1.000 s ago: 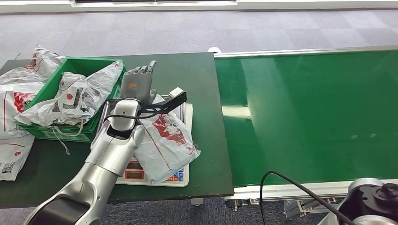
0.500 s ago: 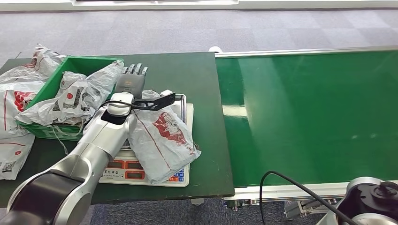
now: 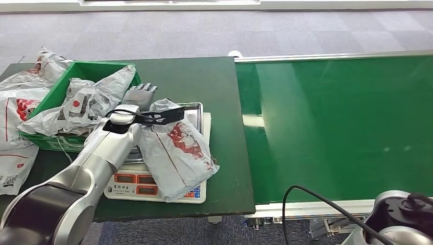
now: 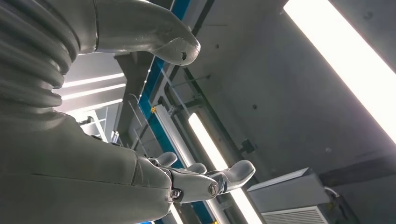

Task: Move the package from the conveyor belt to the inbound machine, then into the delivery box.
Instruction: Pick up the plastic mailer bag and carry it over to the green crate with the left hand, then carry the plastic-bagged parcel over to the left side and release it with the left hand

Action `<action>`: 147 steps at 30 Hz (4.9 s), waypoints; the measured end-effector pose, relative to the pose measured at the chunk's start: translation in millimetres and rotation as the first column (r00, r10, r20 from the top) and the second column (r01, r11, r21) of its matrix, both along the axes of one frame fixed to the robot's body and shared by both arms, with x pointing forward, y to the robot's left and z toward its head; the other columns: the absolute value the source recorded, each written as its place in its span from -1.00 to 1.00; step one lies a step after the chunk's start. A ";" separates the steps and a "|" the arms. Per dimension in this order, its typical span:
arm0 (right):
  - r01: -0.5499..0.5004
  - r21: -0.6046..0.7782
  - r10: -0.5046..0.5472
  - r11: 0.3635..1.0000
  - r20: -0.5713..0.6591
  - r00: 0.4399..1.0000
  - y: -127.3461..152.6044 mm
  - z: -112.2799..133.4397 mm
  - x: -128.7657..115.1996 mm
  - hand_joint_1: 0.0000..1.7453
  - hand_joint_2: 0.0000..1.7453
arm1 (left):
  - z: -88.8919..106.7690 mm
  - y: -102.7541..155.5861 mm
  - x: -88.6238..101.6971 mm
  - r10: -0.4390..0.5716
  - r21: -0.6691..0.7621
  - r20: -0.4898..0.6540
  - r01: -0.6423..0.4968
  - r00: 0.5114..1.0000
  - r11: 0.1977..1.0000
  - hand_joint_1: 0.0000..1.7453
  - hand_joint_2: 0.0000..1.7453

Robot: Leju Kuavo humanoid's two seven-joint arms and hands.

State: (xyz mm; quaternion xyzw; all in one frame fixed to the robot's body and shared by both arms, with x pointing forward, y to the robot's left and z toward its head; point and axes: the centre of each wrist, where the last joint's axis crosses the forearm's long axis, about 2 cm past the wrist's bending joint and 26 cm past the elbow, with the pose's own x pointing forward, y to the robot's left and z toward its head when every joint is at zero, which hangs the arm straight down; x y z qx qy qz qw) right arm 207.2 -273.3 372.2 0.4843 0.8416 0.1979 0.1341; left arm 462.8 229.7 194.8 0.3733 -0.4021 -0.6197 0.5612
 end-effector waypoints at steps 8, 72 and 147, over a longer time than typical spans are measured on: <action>0.020 -0.006 -0.020 1.000 -0.024 1.000 -1.5 -3.3 2.3 -1.00 1.00 | 19.0 24.0 10.6 -0.129 -0.320 -0.018 0.117 0.991 0.940 -1.00 1.00; -0.033 0.020 0.037 0.999 -0.279 0.960 -0.2 -50.0 44.6 -1.00 1.00 | -114.6 112.4 -100.4 -0.380 -0.875 0.029 0.208 0.924 0.438 1.00 1.00; -0.110 0.008 0.106 0.994 -0.337 0.935 18.9 -59.2 57.5 -1.00 1.00 | 123.1 22.1 16.7 0.476 -0.540 0.792 0.076 0.382 0.838 1.00 1.00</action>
